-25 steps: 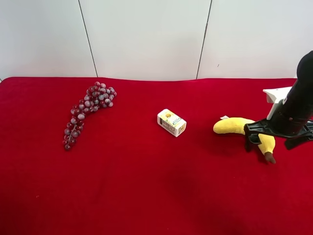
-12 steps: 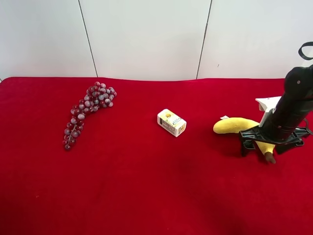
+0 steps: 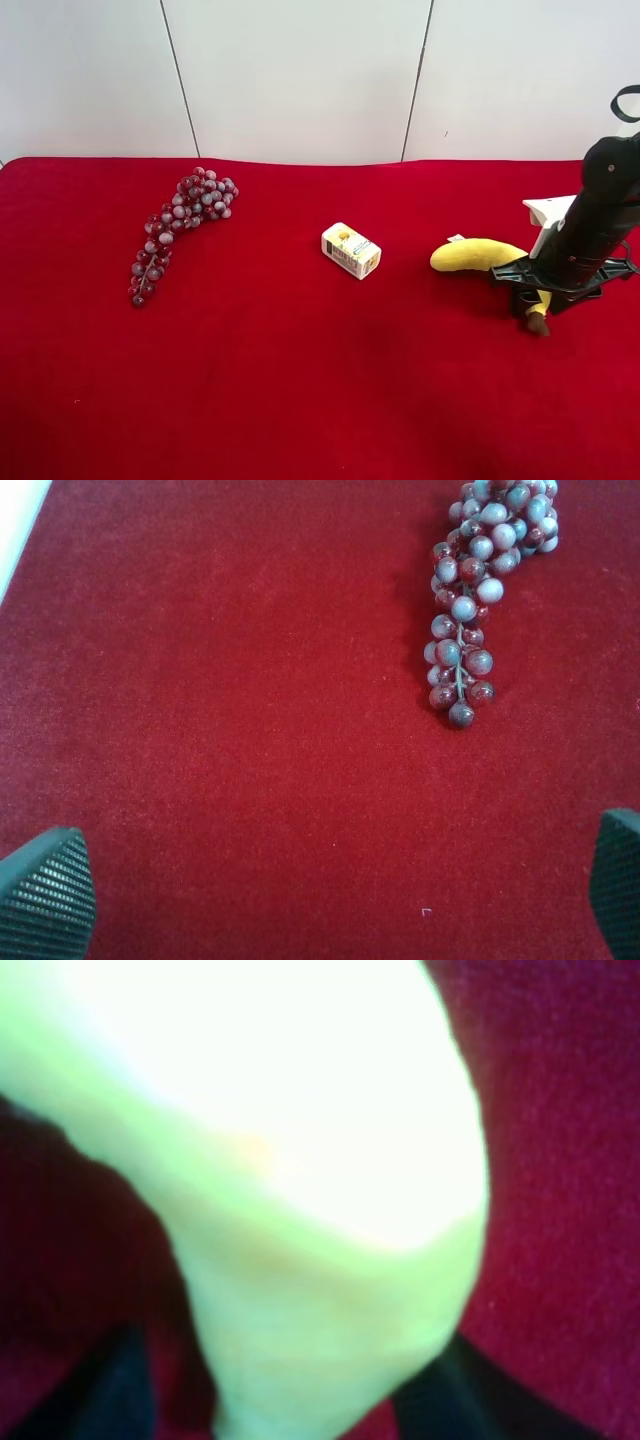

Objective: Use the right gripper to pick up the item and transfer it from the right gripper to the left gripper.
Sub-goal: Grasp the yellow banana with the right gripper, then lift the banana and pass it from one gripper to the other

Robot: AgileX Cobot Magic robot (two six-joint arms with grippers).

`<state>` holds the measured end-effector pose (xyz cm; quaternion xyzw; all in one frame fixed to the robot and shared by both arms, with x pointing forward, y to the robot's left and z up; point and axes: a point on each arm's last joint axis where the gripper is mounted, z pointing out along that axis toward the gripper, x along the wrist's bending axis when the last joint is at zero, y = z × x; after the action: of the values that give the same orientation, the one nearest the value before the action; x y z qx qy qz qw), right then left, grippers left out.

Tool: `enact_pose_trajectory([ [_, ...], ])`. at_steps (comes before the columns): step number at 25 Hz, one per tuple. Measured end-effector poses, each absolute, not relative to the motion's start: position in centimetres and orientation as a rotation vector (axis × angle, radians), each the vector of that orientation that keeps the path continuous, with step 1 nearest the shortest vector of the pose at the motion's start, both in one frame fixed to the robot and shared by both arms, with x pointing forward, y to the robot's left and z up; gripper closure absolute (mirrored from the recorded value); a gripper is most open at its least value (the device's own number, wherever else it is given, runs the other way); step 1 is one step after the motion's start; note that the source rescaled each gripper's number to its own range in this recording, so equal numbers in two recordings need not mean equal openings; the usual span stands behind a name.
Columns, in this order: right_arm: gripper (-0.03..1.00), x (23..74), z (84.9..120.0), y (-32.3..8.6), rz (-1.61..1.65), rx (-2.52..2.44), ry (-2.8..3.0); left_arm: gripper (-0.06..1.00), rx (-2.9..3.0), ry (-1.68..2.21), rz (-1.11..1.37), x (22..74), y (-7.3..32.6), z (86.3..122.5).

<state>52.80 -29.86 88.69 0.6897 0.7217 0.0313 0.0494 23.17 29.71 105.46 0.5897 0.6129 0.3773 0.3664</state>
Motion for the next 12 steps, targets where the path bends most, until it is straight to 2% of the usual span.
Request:
enact_pose_trajectory([
  [4,0.91,52.77,88.69,-29.88,0.089,2.098,2.203,-0.06,1.516,1.575,0.970,23.17,29.71,105.46],
  [6,0.95,52.76,88.69,-29.89,0.088,2.097,2.204,-0.06,1.516,1.575,0.970,23.17,29.71,105.46],
  [12,0.95,52.43,89.58,-29.90,0.080,2.102,2.205,-0.06,1.516,1.575,0.970,23.17,29.71,105.46],
])
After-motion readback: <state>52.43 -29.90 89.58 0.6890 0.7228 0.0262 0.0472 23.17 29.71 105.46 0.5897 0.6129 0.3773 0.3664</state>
